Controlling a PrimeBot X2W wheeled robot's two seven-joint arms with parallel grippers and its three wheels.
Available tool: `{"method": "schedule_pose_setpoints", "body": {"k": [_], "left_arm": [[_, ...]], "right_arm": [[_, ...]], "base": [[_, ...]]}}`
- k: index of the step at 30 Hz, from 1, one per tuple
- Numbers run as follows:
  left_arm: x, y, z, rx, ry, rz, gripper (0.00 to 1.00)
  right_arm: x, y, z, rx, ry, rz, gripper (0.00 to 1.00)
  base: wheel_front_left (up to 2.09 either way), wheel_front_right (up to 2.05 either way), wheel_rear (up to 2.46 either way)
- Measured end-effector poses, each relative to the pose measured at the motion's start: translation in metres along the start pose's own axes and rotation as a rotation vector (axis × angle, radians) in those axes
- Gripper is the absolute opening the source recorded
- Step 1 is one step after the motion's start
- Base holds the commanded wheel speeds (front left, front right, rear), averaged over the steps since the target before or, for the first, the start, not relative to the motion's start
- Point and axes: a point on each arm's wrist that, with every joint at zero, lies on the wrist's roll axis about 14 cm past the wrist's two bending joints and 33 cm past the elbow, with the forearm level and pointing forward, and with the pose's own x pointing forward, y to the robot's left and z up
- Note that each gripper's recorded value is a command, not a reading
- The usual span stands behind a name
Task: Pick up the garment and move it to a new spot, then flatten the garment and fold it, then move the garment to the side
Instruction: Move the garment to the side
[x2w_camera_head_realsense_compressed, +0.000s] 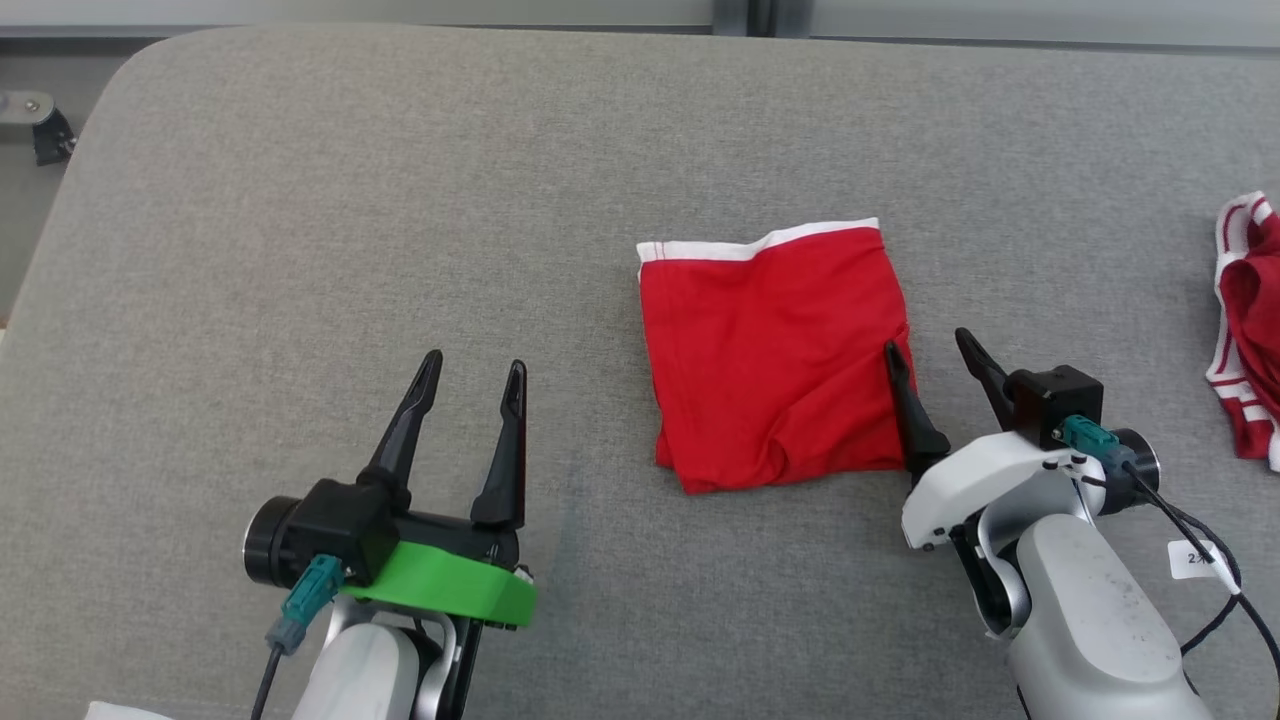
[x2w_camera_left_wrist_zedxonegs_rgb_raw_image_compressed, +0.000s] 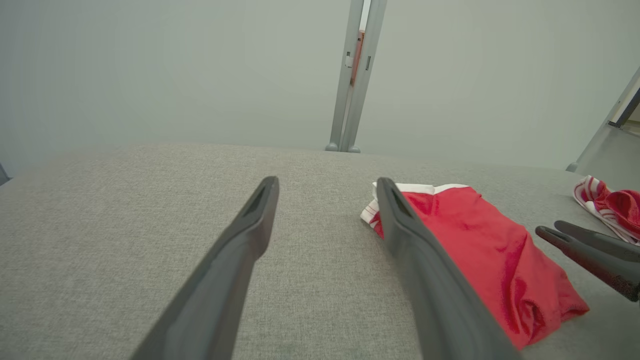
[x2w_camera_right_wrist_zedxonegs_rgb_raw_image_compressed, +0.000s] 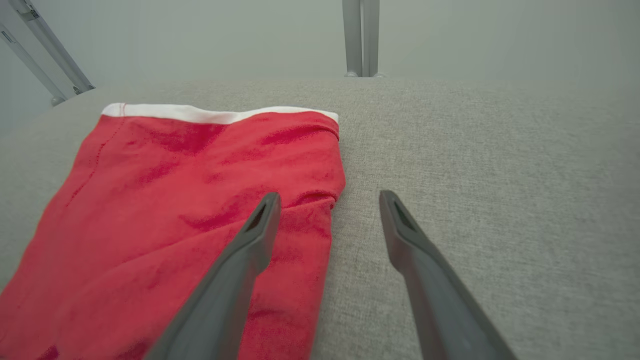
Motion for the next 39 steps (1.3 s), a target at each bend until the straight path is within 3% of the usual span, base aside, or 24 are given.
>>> {"method": "schedule_pose_setpoints", "body": {"k": [7, 13, 14, 15, 16, 20, 28, 39], "left_arm": [[-0.006, 0.016, -0.001, 0.006, 0.008, 0.051, 1.00], [-0.012, 0.024, 0.000, 0.015, 0.011, 0.083, 1.00], [-0.012, 0.025, 0.000, 0.016, 0.011, 0.087, 1.00], [-0.012, 0.026, 0.000, 0.017, 0.010, 0.089, 1.00], [-0.012, 0.026, 0.000, 0.017, 0.010, 0.089, 1.00], [-0.010, 0.022, 0.000, 0.014, 0.009, 0.078, 1.00], [-0.001, -0.003, -0.001, 0.016, 0.005, -0.012, 1.00], [0.022, -0.087, -0.003, -0.012, -0.012, -0.278, 1.00]], "right_arm": [[0.019, 0.016, -0.029, 0.072, 0.104, 0.037, 1.00], [0.028, 0.023, -0.041, 0.051, 0.146, 0.063, 1.00], [0.029, 0.025, -0.042, 0.047, 0.149, 0.069, 0.81], [0.030, 0.026, -0.042, 0.040, 0.151, 0.072, 0.13], [0.030, 0.026, -0.042, 0.034, 0.149, 0.074, 0.00], [0.029, 0.023, -0.038, -0.001, 0.132, 0.077, 0.00], [0.018, 0.002, -0.011, -0.277, 0.060, 0.100, 0.00], [-0.024, -0.079, 0.025, -0.580, 0.037, 0.001, 0.00]], "base": [[0.00, 0.00, 0.00], [0.00, 0.00, 0.00], [0.00, 0.00, 0.00], [0.00, 0.00, 0.00], [0.00, 0.00, 0.00], [0.00, 0.00, 0.00], [0.00, 0.00, 0.00], [0.00, 0.00, 0.00]]}}
